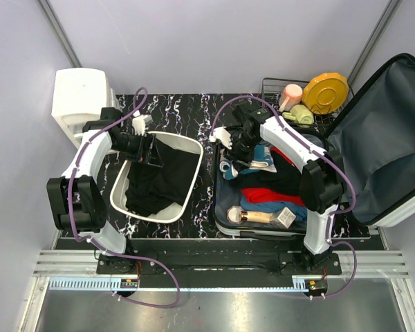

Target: Open, take out, and arrange the luggage

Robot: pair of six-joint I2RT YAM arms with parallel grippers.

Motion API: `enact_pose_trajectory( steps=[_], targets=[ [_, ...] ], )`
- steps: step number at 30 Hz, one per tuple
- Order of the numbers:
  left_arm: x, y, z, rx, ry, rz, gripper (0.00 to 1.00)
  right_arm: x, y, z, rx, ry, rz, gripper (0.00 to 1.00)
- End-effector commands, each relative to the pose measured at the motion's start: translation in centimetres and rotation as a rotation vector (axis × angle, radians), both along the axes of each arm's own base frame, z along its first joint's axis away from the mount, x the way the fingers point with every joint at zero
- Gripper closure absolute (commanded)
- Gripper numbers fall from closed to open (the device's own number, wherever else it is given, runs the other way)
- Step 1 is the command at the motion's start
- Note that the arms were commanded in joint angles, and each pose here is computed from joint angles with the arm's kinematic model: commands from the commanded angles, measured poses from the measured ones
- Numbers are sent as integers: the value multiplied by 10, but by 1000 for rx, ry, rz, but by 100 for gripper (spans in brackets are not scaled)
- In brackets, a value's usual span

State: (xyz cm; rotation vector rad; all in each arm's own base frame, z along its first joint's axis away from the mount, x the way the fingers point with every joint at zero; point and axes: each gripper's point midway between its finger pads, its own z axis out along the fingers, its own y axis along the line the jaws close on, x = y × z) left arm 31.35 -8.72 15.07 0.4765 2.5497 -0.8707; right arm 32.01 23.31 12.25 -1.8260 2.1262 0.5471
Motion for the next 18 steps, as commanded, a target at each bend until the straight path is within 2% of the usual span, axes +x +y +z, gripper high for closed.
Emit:
enact_pose_trajectory(
  steps=[1,2,3,4,8,18],
  targets=[
    [1,-1,14,-50,-45,16,13,18,2,0,-1,-34,-43,63],
    [1,-1,15,-56,-44,18,13,18,2,2,4,-35,-47,72],
    [1,0,15,-58,-43,24,13,19,3,7,9,-32,-54,91],
    [2,2,17,-61,-46,29,13,19,4,12,16,-33,-58,100],
    [4,8,22,-65,-62,48,13,20,6,43,66,-58,-92,100],
    [9,19,24,-88,-68,90,13,28,17,146,261,-255,-190,100]
  ],
)
